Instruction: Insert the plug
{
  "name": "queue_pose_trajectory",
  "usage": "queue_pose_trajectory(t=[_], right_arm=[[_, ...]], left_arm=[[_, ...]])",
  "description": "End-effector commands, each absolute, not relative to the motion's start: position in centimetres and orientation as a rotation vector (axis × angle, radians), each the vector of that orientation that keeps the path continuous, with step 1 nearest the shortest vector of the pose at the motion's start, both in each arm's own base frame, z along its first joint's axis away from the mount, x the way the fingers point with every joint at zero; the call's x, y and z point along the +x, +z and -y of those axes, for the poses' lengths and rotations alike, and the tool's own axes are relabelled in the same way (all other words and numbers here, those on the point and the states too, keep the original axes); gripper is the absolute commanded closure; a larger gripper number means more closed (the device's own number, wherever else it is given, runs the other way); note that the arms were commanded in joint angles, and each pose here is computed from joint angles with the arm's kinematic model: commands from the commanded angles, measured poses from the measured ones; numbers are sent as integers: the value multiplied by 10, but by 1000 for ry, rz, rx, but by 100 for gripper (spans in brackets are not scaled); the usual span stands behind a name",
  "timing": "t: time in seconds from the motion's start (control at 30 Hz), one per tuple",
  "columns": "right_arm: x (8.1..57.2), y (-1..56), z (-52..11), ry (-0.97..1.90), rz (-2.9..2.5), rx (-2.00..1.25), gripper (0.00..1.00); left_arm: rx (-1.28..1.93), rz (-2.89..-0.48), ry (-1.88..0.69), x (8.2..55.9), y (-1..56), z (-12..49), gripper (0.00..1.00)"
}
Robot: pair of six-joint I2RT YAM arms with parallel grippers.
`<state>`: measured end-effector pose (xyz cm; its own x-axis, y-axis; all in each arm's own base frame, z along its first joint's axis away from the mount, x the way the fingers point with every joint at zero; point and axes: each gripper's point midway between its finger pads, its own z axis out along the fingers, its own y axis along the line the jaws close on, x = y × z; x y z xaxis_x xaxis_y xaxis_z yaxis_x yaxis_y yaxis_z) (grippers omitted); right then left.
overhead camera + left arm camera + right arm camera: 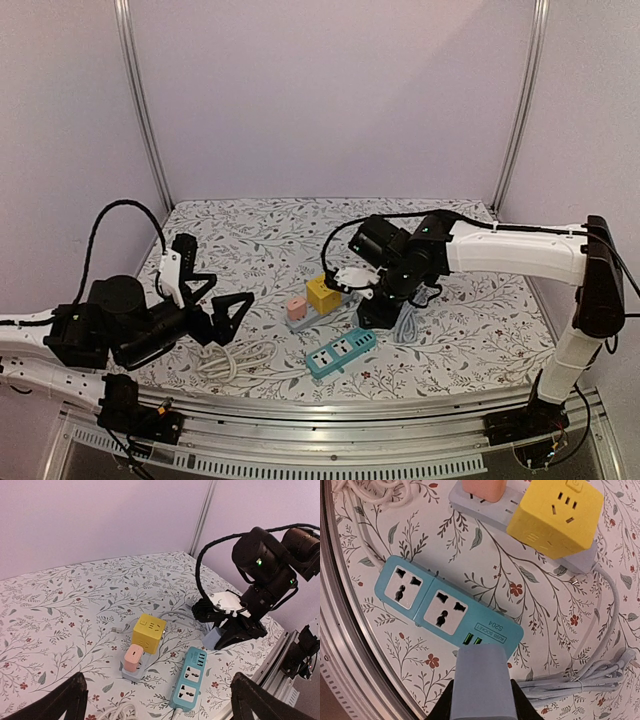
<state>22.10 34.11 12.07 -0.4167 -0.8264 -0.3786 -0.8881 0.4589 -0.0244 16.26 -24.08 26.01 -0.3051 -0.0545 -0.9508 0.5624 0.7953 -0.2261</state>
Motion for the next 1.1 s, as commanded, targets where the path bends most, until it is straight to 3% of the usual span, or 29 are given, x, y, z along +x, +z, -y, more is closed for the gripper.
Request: queue_pose_trajectory(t=[0.0, 0.33, 0.7, 1.07], right_arm=[[201, 110, -339, 253, -2382, -1690, 100], [198, 105, -352, 163, -2330, -1846, 100], [228, 81, -359, -279, -2070, -1978, 100], [232, 86, -379, -312, -1705, -2100, 100]], left_arm=[[397, -1841, -592, 161, 244, 234, 1], [366, -1828, -618, 161, 244, 229, 1], [363, -1820, -611, 162, 245, 227, 2], [366, -1817, -606, 162, 244, 227, 2]])
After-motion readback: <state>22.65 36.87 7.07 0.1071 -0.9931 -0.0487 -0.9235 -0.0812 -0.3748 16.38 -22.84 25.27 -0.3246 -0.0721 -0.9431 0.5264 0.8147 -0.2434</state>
